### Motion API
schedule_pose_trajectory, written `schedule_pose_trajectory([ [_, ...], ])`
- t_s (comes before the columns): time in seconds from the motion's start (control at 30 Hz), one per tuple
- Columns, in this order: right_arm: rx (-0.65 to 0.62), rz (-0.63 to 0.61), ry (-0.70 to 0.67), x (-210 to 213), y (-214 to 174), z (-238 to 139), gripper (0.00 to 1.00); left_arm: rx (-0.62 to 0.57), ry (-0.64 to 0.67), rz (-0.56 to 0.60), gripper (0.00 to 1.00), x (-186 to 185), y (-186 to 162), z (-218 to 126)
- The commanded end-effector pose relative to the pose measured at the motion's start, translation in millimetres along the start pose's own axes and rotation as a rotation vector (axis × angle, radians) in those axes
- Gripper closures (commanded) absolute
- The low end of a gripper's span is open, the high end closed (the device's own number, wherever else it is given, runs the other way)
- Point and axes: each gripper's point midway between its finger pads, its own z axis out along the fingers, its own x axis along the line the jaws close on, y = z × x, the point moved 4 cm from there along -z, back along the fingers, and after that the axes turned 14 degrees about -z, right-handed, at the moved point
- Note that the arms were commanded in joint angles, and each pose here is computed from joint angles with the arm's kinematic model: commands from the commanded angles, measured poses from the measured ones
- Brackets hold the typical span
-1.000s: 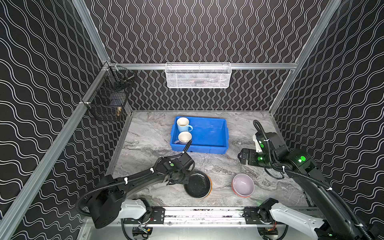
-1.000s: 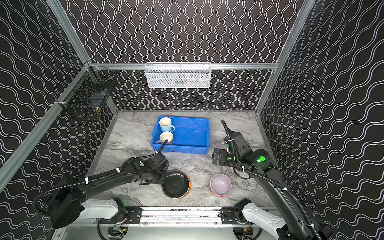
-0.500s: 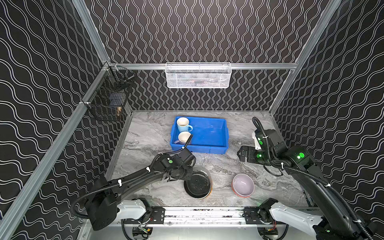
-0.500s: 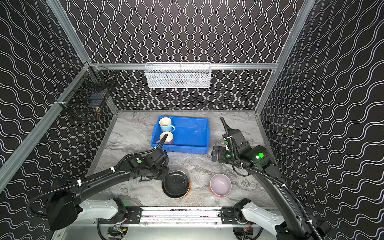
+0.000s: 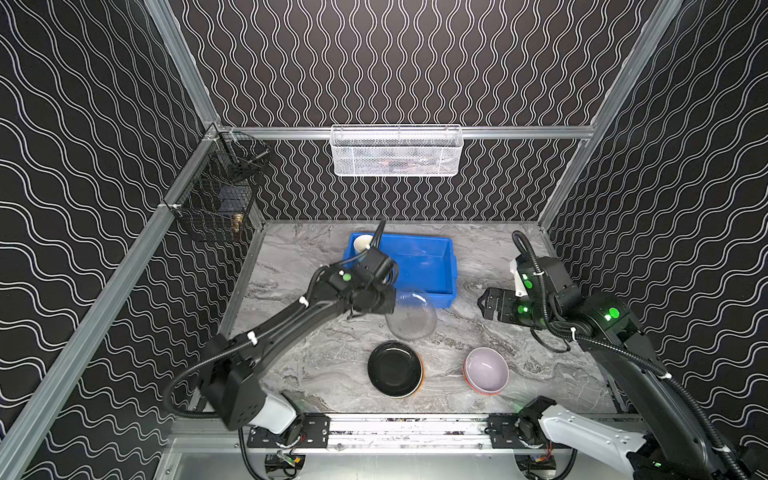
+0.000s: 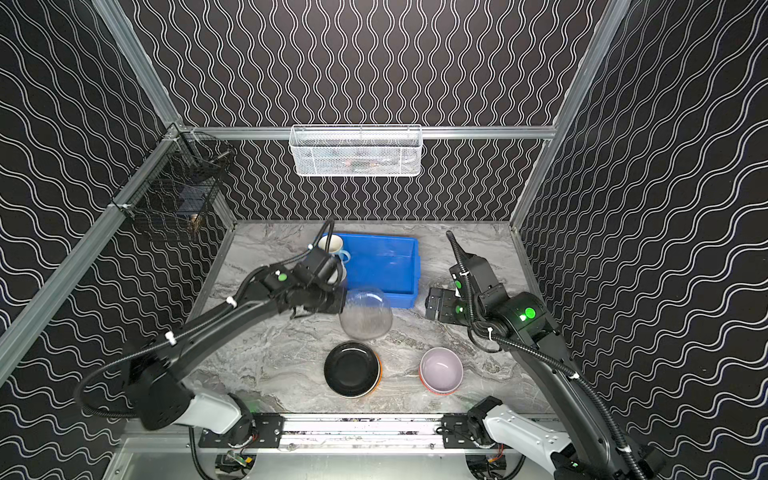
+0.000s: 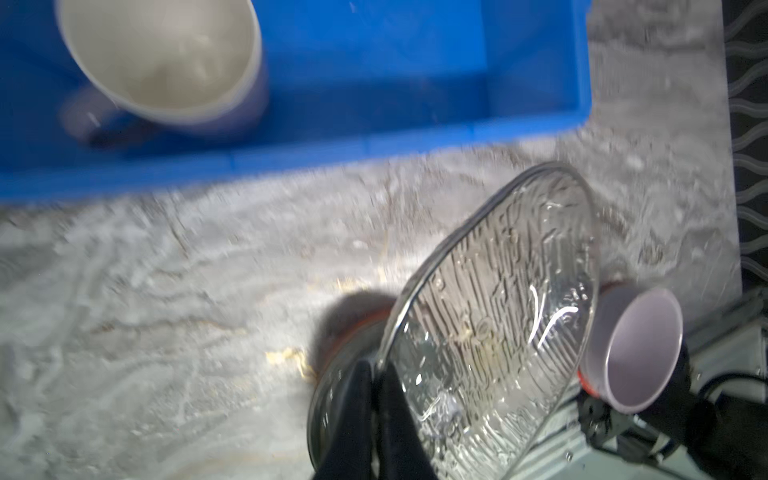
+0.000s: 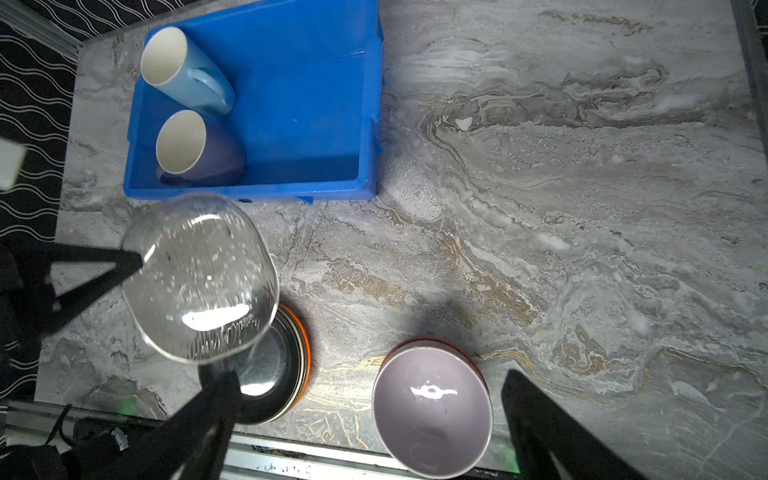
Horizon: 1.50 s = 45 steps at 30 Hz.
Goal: Place the mixed dishes into the plastic bin
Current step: 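Lift the clear glass plate with the left gripper and carry it into the bin, then lower the glass plate into the bin and open the left gripper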
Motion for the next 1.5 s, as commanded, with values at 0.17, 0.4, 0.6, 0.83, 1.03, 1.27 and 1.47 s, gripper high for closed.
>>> schedule_pose_trajectory([
  [0.17, 0.007, 0.051, -0.083, -16.2, -12.2, -9.7, 0.01, -0.06, -0.052, 0.08, 0.97, -31.7, 81.6, 45.4],
  [0.4, 0.051, 0.086, -0.139, -24.9, -21.8, -13.3, 0.01, -0.02, -0.04, 0.077, 0.98, -38.4, 107.0, 110.8],
  [0.6, 0.065, 0.105, -0.163, -27.6, -24.1, -12.4, 0.01, -0.008, -0.024, 0.069, 0.98, -29.0, 122.0, 141.8],
  [0.83, 0.072, 0.102, -0.182, -27.3, -19.7, -8.0, 0.01, 0.017, -0.006, 0.045, 0.98, -15.2, 125.9, 165.3],
  [1.03, 0.071, 0.101, -0.184, -25.6, -14.8, -5.4, 0.01, 0.018, 0.014, 0.03, 0.97, -3.6, 126.1, 179.6],
  [1.27, 0.066, 0.111, -0.191, -26.5, -13.7, -8.1, 0.01, 0.037, 0.007, 0.033, 0.84, -3.2, 125.5, 190.5],
  [1.47, 0.061, 0.124, -0.194, -28.1, -15.3, -10.7, 0.01, 0.045, 0.006, 0.035, 0.64, -3.2, 124.6, 191.6],
])
